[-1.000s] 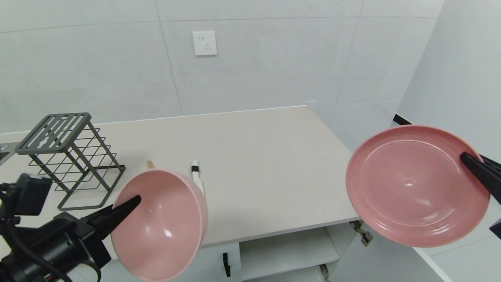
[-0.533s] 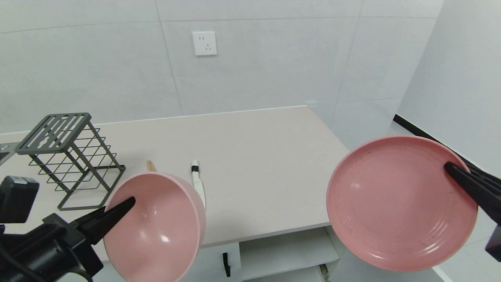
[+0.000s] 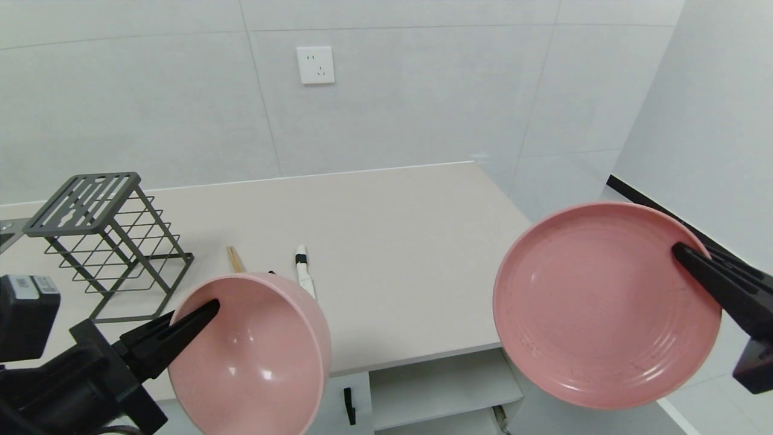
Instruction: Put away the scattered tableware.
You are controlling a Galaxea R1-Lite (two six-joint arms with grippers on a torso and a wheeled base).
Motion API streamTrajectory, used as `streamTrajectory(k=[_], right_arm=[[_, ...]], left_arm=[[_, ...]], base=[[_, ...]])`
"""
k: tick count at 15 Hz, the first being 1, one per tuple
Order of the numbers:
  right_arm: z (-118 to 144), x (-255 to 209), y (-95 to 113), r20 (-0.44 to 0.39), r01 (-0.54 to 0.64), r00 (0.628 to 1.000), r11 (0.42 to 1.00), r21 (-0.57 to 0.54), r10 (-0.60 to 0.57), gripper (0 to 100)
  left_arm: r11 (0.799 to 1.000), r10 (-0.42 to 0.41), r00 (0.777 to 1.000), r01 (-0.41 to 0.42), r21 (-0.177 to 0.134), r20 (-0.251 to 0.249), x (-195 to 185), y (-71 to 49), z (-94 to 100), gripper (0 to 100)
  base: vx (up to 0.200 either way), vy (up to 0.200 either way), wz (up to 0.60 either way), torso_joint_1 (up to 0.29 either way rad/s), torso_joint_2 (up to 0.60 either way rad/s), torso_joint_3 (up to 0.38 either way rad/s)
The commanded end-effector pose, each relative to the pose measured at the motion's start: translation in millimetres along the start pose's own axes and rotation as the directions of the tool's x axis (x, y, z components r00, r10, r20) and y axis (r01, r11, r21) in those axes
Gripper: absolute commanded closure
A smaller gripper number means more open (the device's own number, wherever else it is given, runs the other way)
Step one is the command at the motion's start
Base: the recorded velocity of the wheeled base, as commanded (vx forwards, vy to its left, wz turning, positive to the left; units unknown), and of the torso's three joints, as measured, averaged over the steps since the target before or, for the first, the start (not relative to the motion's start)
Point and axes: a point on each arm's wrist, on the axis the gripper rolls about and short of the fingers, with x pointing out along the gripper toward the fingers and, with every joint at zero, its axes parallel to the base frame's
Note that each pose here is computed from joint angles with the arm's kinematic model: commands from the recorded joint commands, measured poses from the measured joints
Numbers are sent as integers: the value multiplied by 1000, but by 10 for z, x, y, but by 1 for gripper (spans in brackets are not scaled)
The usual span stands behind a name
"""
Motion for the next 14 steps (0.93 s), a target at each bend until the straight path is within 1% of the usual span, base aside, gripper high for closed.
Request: streamTrajectory(k=[1, 3, 5, 8, 9, 14], right_arm=[[-41, 7, 2, -23, -3, 1000, 1000, 5, 3, 100], [-65, 7, 3, -34, -4, 999, 1000, 7, 4, 100], [-65, 7, 3, -34, -4, 999, 1000, 7, 4, 100], [-80, 10, 2, -45, -3, 999, 1000, 9, 3, 100], [-85, 16, 2, -46, -5, 999, 1000, 10, 5, 100], [-87, 18, 0, -48, -3, 999, 1000, 8, 4, 100]], left_arm=[[1000, -13, 1000, 13, -4, -21, 8, -14, -28, 100], [1000, -23, 999, 23, -6, -37, 9, -29, -44, 100], [1000, -23, 999, 23, -8, -38, 9, -29, -45, 100], [1000, -25, 998, 25, -10, -55, 8, -32, -63, 100], [999, -46, 996, 45, -12, -74, 7, -58, -82, 100], [999, -52, 996, 51, -13, -77, 7, -65, -86, 100]], base=[[-200, 0, 0, 22, 7, -2], [-200, 0, 0, -7, -5, 10], [-200, 0, 0, -5, 2, 2], [0, 0, 0, 0, 0, 0], [0, 0, 0, 0, 0, 0], [0, 0, 0, 0, 0, 0]])
